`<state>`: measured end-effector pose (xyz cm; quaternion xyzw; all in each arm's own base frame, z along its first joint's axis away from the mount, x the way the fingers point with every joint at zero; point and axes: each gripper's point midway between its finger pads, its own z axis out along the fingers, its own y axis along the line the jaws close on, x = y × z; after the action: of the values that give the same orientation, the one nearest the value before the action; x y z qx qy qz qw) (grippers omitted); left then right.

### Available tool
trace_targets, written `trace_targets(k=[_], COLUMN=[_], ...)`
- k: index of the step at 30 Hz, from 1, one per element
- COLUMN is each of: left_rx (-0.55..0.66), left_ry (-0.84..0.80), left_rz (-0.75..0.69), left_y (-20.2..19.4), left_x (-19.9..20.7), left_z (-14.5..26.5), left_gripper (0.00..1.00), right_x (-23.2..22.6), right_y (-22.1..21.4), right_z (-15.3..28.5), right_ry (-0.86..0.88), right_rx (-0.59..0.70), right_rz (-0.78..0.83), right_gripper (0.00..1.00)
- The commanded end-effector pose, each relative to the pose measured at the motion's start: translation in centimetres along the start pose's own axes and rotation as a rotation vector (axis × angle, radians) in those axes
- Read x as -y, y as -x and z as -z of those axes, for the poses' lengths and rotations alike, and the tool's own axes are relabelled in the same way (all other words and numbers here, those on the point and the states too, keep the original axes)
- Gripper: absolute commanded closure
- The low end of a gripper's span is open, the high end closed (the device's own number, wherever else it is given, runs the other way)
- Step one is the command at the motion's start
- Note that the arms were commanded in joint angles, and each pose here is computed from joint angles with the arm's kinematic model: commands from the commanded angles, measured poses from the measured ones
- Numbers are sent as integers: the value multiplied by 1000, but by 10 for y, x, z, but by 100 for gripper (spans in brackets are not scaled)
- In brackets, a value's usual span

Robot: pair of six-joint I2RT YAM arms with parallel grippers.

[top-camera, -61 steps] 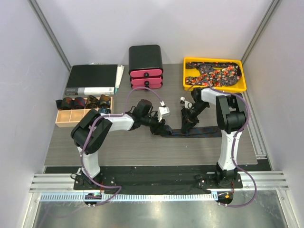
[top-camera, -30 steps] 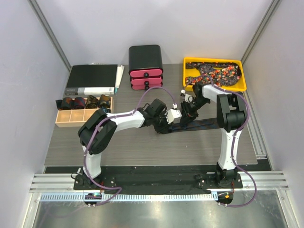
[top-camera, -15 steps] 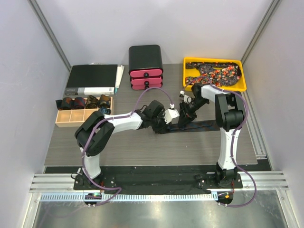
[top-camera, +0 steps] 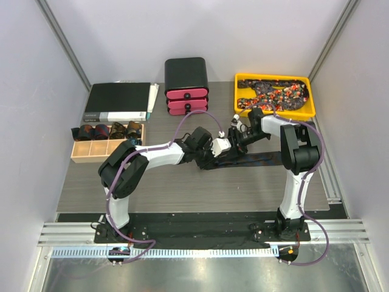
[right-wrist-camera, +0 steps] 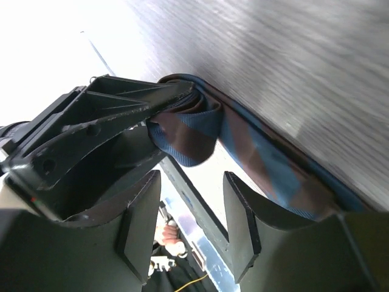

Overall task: Roll the ties
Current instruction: Roll the tie at the center of the board.

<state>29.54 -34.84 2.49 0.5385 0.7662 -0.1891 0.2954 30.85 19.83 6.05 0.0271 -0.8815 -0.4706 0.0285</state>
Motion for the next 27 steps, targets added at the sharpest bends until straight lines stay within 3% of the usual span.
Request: trace_targets(k=[1, 10, 13, 17, 19, 22, 26, 27], left_rx=[-226, -230, -228, -232, -225, -181, -19, 46], left_ry=[2, -2, -4, -2, -6, -28, -104, -111], left_rz=[39, 43, 40, 39, 44, 72, 141, 140], left_y=[-70, -72, -71, -71, -69, -59, -32, -19], left_x=[5, 6, 6, 6, 6, 5, 8, 6], left_z=[-10, -11, -11, -10, -8, -2, 14, 16], left_gripper=[85, 82, 82, 82, 80, 68, 49, 48], right_x=[-25, -5, 9, 29, 37, 51, 63, 65], right_y=[3, 3, 2, 1, 0, -2, -3, -3], right_z=[-8, -34, -40, -41, -40, -41, -42, -43], right_ry=[63, -17, -64, -152, -185, -246, -283, -297], right_rx=[21, -11, -20, -15, -13, -14, -20, -22], right_rz=[53, 108, 105, 104, 104, 105, 102, 106], right_gripper=[49, 53, 62, 89, 94, 99, 99, 99])
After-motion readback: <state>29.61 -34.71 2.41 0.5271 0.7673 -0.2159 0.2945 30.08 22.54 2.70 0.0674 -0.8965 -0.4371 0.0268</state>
